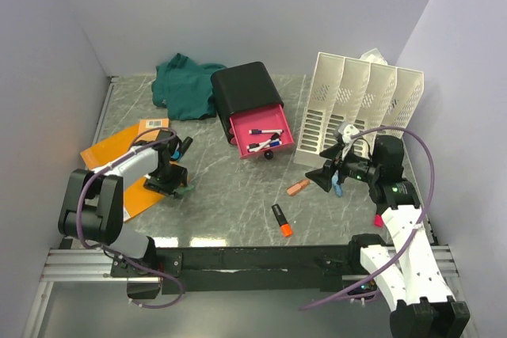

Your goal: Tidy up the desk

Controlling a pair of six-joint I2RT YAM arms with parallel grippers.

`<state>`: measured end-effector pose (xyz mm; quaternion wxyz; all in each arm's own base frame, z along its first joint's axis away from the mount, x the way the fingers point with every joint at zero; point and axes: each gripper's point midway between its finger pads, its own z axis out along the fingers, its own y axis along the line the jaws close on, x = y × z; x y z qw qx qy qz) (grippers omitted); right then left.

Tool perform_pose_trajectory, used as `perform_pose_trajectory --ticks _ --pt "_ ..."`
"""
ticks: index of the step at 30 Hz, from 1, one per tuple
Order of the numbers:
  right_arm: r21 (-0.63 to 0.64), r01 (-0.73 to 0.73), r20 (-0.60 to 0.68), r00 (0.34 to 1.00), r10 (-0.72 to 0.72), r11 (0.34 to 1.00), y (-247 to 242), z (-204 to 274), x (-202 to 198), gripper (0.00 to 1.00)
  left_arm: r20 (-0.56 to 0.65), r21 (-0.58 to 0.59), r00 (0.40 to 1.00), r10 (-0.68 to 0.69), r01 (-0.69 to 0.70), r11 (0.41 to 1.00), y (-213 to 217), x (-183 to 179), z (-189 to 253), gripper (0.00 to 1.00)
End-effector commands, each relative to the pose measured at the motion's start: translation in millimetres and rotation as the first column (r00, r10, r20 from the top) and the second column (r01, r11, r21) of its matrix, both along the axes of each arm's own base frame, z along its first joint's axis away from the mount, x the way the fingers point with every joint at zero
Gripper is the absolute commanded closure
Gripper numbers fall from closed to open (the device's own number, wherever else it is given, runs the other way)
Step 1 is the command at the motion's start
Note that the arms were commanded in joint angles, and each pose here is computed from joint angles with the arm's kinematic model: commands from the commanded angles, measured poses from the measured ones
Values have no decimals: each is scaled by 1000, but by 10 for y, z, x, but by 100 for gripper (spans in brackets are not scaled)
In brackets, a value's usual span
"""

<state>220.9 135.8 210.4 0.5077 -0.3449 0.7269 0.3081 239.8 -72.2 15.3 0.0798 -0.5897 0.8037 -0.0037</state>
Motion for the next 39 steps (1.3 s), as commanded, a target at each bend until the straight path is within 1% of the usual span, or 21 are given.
perform_pose_trajectory --ticks 1,2,3,5,7,10,13,14,15,16,18,20,21,23,26,28,31,34,36,37,39 --pt "5 -2 73 997 1 1000 -24 168 12 10 -63 -31 996 -58 56 998 -54 -104 -95 48" --pt "6 -3 74 997 2 1000 -22 172 5 10 -67 -32 995 -70 68 997 -52 -135 -106 51" --pt "7 -4 75 997 4 1000 -20 179 4 10 -72 -32 995 -73 71 997 -35 -198 -109 57" --pt "10 18 74 997 -19 1000 -72 179 29 10 -78 -34 993 -92 89 995 -20 -305 -128 65" --pt "12 20 73 997 -21 1000 -80 185 30 10 -42 -44 994 -104 102 994 -24 -336 -62 75" --pt "12 29 76 997 -30 999 -103 191 47 10 27 -78 989 -149 150 986 -79 -364 55 80" --pt "13 37 68 997 -38 999 -124 175 59 9 152 -135 966 -211 232 963 -209 -292 246 86" --pt "14 40 67 997 -41 999 -131 173 61 10 201 -142 945 -256 287 947 -257 -260 307 90" --pt "14 44 66 997 -44 999 -138 169 66 10 290 -146 919 -266 317 937 -310 -164 453 96" --pt "14 47 68 997 -48 999 -146 176 71 10 342 -175 896 -284 358 917 -398 -133 550 99" --pt "16 52 68 996 -53 999 -162 175 77 9 473 -147 816 -332 445 883 -480 0 789 99" --pt "17 60 68 996 -61 998 -183 173 87 9 553 -137 741 -380 531 836 -596 59 970 99" --pt "19 60 64 996 -61 998 -184 169 87 9 575 -131 718 -392 554 822 -624 85 1029 99" --pt "19 63 65 996 -64 998 -195 167 92 9 647 -107 633 -426 628 771 -738 179 1220 99" --pt "19 67 60 996 -69 998 -210 151 101 9 703 -73 552 -448 682 727 -832 283 1394 99" --pt "18 70 59 996 -70 997 -220 148 103 9 719 -49 521 -459 697 715 -849 329 1453 99" --pt "16 68 55 996 -69 998 -224 130 102 10 722 -24 504 -474 704 710 -843 368 1478 99" --pt "14 61 53 997 -62 998 -217 123 99 9 694 -6 508 -510 713 701 -809 354 1346 99" --pt "14 64 52 997 -65 998 -224 124 103 10 651 -2 536 -538 710 704 -750 309 1157 99" --pt "13 62 50 997 -63 998 -221 115 103 10 635 8 537 -556 715 700 -726 287 1087 99" --pt "13 62 50 997 -63 998 -222 114 106 10 590 0 570 -572 708 706 -669 216 882 99"
